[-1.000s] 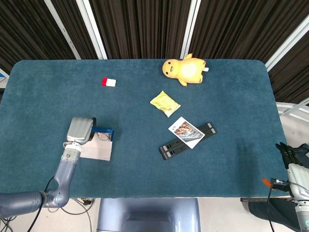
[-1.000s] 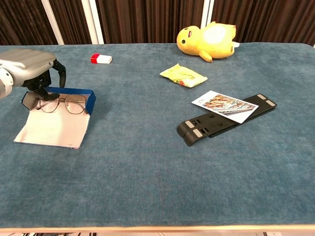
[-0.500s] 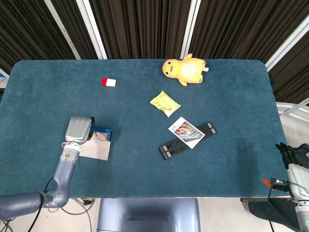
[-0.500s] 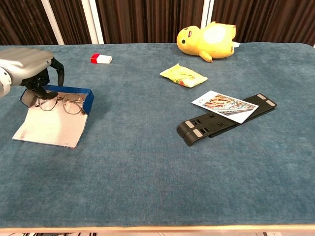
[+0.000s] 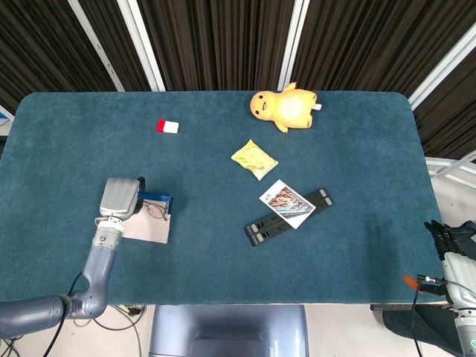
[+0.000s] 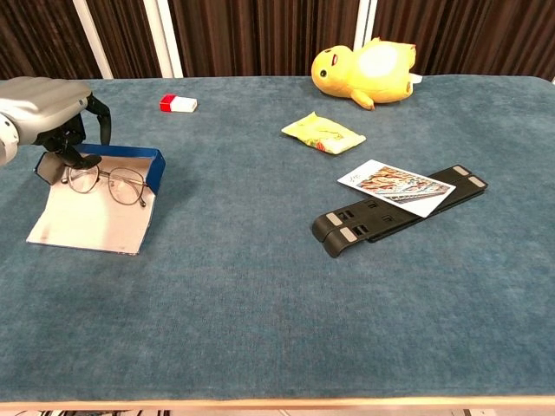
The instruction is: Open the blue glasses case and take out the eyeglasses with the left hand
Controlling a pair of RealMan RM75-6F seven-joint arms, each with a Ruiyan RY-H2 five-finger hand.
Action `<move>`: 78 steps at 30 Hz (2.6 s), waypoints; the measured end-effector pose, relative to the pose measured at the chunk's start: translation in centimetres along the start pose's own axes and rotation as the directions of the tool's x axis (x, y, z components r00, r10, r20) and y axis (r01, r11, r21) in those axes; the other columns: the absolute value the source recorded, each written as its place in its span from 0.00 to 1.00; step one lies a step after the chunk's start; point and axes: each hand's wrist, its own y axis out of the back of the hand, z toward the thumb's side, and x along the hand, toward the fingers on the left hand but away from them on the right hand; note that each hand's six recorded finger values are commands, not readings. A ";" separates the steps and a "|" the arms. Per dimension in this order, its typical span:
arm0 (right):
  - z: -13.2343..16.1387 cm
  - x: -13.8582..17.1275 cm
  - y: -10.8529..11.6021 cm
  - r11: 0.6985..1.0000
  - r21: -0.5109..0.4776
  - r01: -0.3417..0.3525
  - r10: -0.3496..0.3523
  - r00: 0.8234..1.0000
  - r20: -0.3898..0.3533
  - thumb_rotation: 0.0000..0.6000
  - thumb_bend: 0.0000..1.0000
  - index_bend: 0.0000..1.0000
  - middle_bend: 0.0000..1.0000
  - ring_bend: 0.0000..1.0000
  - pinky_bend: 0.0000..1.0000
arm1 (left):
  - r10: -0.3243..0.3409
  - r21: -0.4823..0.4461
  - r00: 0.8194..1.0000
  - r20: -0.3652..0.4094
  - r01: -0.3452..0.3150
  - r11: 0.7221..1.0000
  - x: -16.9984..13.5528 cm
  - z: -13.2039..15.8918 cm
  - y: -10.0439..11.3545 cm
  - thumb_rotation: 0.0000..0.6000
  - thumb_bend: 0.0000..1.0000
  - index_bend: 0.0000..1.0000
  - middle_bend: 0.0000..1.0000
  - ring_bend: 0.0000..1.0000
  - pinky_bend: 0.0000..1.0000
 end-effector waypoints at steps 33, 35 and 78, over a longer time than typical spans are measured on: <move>-0.1 0.0 0.0 1.000 0.003 0.003 -0.003 1.000 0.003 1.00 0.16 0.00 0.00 0.00 0.20 | -0.014 -0.046 0.996 -0.083 0.010 0.999 1.6 -2.0 -0.9 1.00 0.25 0.19 0.96 0.87 0.94; -0.1 0.0 0.0 1.000 0.003 0.003 -0.003 1.000 0.003 1.00 0.16 0.00 0.00 0.00 0.20 | -0.016 -0.056 0.996 -0.083 0.011 0.998 1.3 -2.0 -0.9 1.00 0.25 0.19 0.96 0.87 0.94; -0.1 0.1 0.0 1.000 -0.001 0.000 0.000 1.000 0.000 1.00 0.16 0.00 0.00 0.00 0.20 | -0.170 -0.144 0.985 0.031 0.173 0.974 -6.2 0.1 -4.2 1.00 0.37 0.53 1.00 0.92 0.97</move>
